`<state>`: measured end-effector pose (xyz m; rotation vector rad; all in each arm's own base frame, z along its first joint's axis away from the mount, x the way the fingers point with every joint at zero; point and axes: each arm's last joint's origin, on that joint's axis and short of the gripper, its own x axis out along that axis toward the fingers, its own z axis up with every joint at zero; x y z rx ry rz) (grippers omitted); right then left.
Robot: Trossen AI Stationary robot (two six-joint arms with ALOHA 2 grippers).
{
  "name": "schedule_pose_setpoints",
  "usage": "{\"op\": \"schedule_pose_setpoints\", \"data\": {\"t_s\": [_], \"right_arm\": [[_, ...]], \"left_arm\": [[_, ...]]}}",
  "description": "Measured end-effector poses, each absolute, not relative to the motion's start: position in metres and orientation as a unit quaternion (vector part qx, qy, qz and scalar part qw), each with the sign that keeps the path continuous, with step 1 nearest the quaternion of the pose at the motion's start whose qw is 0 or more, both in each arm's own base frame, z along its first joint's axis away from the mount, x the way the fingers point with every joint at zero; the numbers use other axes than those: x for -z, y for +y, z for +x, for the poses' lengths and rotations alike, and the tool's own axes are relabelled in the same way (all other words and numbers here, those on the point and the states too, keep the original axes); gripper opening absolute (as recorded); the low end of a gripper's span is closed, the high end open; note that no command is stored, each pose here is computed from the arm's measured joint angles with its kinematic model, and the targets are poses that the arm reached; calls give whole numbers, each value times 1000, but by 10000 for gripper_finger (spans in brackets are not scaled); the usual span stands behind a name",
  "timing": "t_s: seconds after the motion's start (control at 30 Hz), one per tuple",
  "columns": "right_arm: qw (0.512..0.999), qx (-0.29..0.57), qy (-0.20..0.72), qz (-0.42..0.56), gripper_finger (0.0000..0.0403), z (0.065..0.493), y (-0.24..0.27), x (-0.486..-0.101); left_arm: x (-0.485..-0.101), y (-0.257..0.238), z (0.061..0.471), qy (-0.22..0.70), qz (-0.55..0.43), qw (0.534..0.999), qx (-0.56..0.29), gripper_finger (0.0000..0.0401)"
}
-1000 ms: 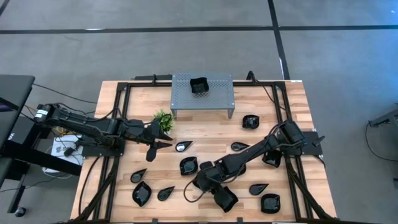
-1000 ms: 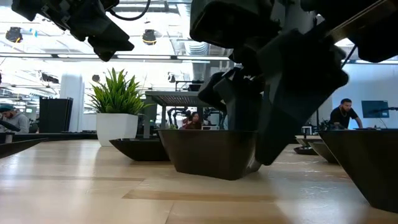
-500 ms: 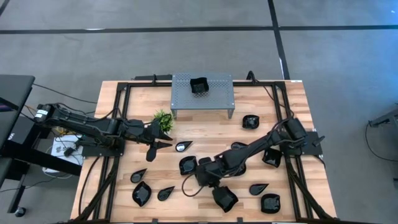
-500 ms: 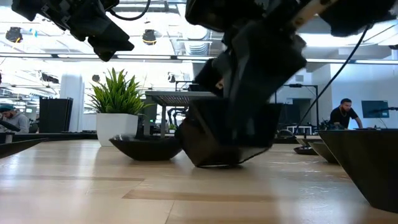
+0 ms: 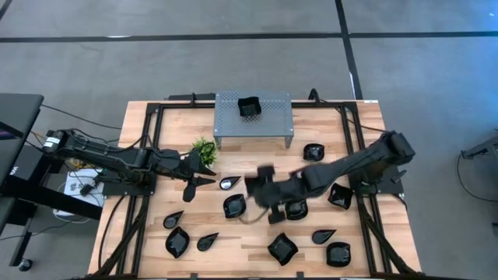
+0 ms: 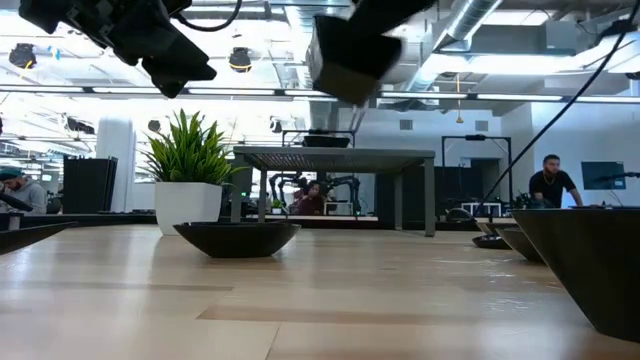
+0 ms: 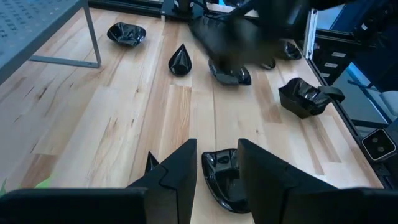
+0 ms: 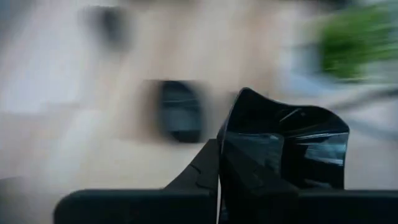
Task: Pick & Place Mini shaped plates
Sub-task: Stack the black distorted square plate on top of the black distorted square plate on the shelf
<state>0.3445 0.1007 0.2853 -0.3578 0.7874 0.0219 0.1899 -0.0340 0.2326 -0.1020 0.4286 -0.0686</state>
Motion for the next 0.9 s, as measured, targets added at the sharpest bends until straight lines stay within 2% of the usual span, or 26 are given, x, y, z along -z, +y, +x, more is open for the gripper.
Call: {"op": "schedule_pose_setpoints", "data": {"t_s": [0.1,0.37,0.6,0.9], "right_arm": [[892,72,364,-258,2,348,68,-298],[875,123,337,-326,1,364,-41,-311],[883,101,342,-306,1,357,-104,-306],[899,63,329,-282,2,344,-149,-301]], "left_arm": [[-233,-34,190,209,-51,976,34,118],[-235,-34,191,201,-52,978,35,118],[-236,-34,191,193,-53,979,36,118],[-238,-34,192,182,-55,981,37,118]]}}
